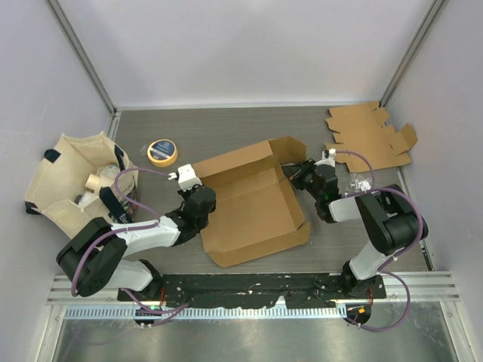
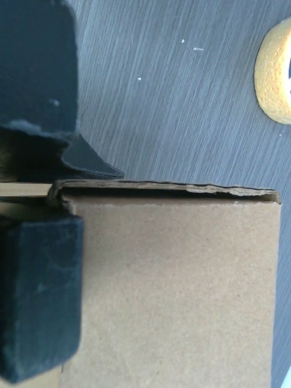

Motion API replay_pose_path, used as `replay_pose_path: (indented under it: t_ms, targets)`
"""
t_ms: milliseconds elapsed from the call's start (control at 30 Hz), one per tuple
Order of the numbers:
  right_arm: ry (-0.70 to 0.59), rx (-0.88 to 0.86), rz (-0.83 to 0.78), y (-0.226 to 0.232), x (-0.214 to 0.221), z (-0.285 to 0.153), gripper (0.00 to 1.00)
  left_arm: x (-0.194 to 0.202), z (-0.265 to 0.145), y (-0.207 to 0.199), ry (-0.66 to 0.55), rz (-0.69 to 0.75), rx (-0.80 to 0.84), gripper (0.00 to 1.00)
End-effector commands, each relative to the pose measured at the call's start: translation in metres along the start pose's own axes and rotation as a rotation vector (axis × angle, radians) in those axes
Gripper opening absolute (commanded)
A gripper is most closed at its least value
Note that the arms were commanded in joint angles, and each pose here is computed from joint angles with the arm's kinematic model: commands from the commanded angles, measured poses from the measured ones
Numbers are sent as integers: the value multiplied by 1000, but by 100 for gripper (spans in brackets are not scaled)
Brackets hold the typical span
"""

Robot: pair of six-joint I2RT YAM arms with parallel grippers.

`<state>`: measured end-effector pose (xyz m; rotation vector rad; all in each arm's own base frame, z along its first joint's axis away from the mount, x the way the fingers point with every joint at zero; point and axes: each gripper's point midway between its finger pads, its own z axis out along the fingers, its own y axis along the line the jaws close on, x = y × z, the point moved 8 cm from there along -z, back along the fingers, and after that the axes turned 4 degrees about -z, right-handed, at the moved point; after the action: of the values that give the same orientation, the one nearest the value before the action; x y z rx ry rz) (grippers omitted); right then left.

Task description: Fold the paper box

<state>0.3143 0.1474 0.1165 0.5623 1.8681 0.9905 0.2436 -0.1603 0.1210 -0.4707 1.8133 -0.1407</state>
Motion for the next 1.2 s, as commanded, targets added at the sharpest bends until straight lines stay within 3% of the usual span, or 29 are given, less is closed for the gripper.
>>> replay_pose_path:
  t_ms: [0, 233, 533, 667, 700, 900, 1000, 1033, 1167]
  targets:
    - [-66, -49, -17, 19, 8, 5, 1, 9, -2, 1, 43, -18, 15, 0]
    - [-9, 94, -148, 0, 37, 14, 1, 13, -1, 0, 63, -28, 25, 0]
    - [59, 231, -180, -27, 54, 5, 3, 15, -1, 1, 68, -27, 23, 0]
    - [49, 253, -321, 2, 26, -24, 22, 13, -2, 4, 64, 11, 8, 0]
    - [112, 327, -360, -6, 26, -37, 27, 12, -2, 4, 62, 20, 8, 0]
    - [51, 430, -561, 13, -31, -106, 58, 7, -2, 5, 49, 73, 7, 0]
    - [8, 398, -667, 29, -53, -116, 74, 8, -2, 4, 53, 88, 12, 0]
    - [9, 357, -768, 34, -59, -115, 75, 8, -2, 4, 56, 93, 14, 0]
    - [-28, 253, -839, 50, -71, -98, 77, 11, -1, 3, 69, 96, 22, 0]
